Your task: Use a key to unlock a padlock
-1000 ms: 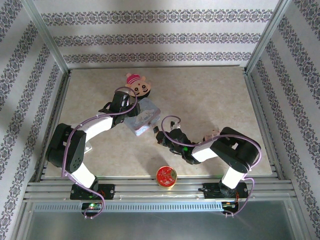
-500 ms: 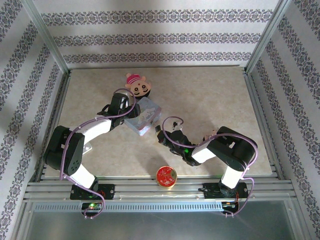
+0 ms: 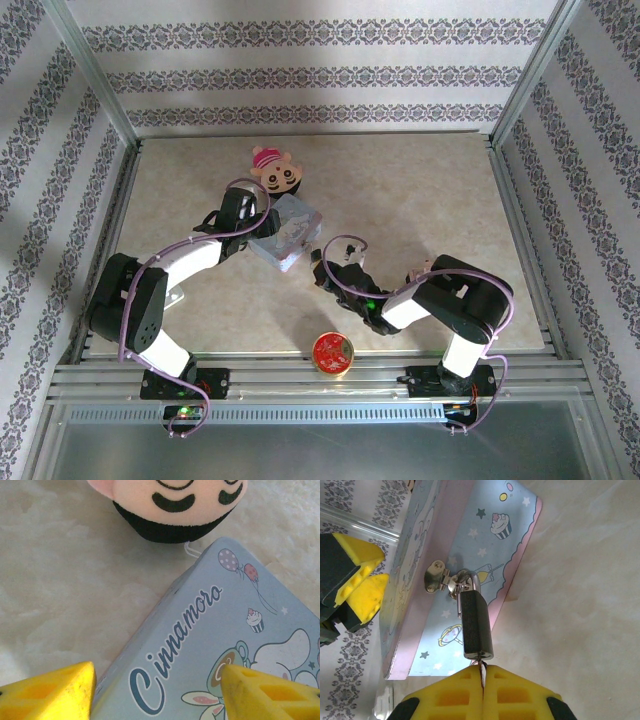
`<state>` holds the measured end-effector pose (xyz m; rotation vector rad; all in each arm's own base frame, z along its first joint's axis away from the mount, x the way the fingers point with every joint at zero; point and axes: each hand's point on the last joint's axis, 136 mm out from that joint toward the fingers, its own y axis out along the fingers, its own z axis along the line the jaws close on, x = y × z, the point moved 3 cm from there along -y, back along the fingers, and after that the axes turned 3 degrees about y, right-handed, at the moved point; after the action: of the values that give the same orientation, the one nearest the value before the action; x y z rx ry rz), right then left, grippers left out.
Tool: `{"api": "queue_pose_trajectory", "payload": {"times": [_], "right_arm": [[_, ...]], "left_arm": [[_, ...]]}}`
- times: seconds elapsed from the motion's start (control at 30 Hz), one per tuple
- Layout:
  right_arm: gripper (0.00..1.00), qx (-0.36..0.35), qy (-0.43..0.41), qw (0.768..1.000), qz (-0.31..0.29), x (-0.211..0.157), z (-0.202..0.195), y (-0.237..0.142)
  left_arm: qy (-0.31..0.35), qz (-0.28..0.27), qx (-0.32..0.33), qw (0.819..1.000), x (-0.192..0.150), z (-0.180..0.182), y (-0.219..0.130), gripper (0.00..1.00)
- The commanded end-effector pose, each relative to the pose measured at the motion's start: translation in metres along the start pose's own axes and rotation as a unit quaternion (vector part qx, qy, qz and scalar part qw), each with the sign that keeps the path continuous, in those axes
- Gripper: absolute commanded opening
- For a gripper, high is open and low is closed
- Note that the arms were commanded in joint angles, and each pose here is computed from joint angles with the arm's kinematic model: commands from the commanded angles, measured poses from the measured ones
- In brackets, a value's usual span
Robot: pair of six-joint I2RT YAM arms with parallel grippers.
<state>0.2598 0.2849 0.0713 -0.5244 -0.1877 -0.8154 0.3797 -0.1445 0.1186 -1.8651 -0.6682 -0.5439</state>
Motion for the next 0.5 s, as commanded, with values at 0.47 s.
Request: {"api": "queue_pose_trajectory", "payload": {"times": [0.47], "right_arm": [[0.0,0.035,0.048,0.995,-0.079,0.0073,0.0081,0.0017]], "left_arm": [[-0.005,0.052,0.017,0.998,-0.029,0.0121,0.0007,0.69]]}}
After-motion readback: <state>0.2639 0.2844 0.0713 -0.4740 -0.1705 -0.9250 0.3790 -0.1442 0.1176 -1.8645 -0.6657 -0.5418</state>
